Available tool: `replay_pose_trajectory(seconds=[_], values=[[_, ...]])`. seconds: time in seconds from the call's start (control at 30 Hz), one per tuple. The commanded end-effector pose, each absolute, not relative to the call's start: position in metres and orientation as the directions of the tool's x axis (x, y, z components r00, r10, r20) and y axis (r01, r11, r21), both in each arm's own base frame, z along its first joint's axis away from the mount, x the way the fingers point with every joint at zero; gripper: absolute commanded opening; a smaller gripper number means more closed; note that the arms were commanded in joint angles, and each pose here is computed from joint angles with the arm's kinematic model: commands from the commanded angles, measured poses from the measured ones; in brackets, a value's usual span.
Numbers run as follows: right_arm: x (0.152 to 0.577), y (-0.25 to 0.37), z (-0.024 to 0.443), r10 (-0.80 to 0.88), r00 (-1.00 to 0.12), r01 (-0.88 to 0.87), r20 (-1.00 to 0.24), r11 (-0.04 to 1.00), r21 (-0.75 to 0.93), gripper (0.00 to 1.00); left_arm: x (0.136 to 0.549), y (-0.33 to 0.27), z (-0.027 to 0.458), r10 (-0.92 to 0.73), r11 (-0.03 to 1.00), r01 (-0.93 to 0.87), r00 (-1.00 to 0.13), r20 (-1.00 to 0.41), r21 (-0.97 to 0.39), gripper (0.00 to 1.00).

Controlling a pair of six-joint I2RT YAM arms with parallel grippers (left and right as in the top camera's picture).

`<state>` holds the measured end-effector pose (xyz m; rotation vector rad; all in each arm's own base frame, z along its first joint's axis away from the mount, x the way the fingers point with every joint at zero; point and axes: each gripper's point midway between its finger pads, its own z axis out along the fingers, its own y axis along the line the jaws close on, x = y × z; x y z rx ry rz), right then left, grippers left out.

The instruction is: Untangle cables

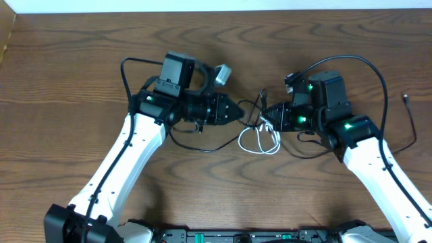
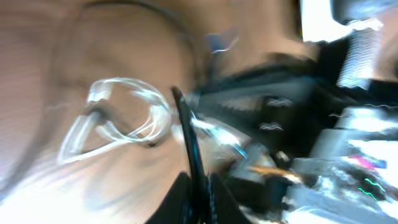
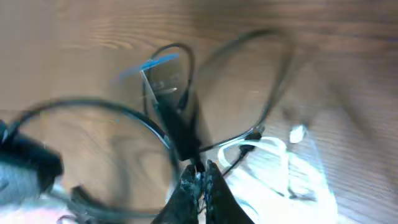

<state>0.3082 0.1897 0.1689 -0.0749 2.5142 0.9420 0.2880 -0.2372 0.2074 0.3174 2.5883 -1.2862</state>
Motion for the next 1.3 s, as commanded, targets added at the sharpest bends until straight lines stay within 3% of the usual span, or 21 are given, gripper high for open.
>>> replay_pose_trajectory(seconds=[0.0, 0.1, 0.3, 0.43, 0.5, 0.63, 0.87, 1.03, 1.27], values=[[0.304, 0.199, 0.172, 0.026, -0.880, -0.314, -0.474, 0.716, 0.623, 0.01, 0.320, -0.189, 0.199, 0.044, 0.829, 0.281, -0.894, -0.445, -0.483, 0.07], [0.303, 0.206, 0.179, 0.005, -0.869, -0.361, -0.495, 0.678, 0.640, 0.01, 0.316, -0.189, 0.196, 0.048, 0.829, 0.274, -0.904, -0.425, -0.488, 0.08], [0.312, 0.185, 0.162, 0.090, -0.888, -0.216, -0.450, 0.783, 0.583, 0.01, 0.312, -0.196, 0.205, 0.054, 0.794, 0.303, -0.898, -0.436, -0.526, 0.07], [0.302, 0.199, 0.170, 0.025, -0.887, -0.307, -0.462, 0.716, 0.627, 0.43, 0.300, -0.216, 0.237, 0.106, 0.672, 0.439, -0.853, -0.510, -0.596, 0.07], [0.294, 0.210, 0.179, -0.045, -0.864, -0.406, -0.501, 0.651, 0.641, 0.55, 0.290, -0.228, 0.262, 0.115, 0.572, 0.518, -0.818, -0.563, -0.636, 0.07], [0.285, 0.220, 0.184, -0.106, -0.839, -0.484, -0.534, 0.595, 0.642, 0.56, 0.270, -0.243, 0.311, 0.116, 0.387, 0.655, -0.733, -0.671, -0.649, 0.07], [0.286, 0.228, 0.189, -0.120, -0.816, -0.520, -0.566, 0.579, 0.627, 0.59, 0.242, -0.241, 0.353, 0.099, 0.284, 0.752, -0.640, -0.762, -0.595, 0.07], [0.280, 0.236, 0.190, -0.139, -0.809, -0.540, -0.571, 0.560, 0.628, 0.61, 0.236, -0.239, 0.363, 0.088, 0.278, 0.773, -0.612, -0.786, -0.571, 0.08], [0.248, 0.263, 0.201, -0.235, -0.776, -0.626, -0.586, 0.410, 0.664, 0.63, 0.254, -0.233, 0.358, 0.059, 0.377, 0.753, -0.601, -0.797, -0.540, 0.07]])
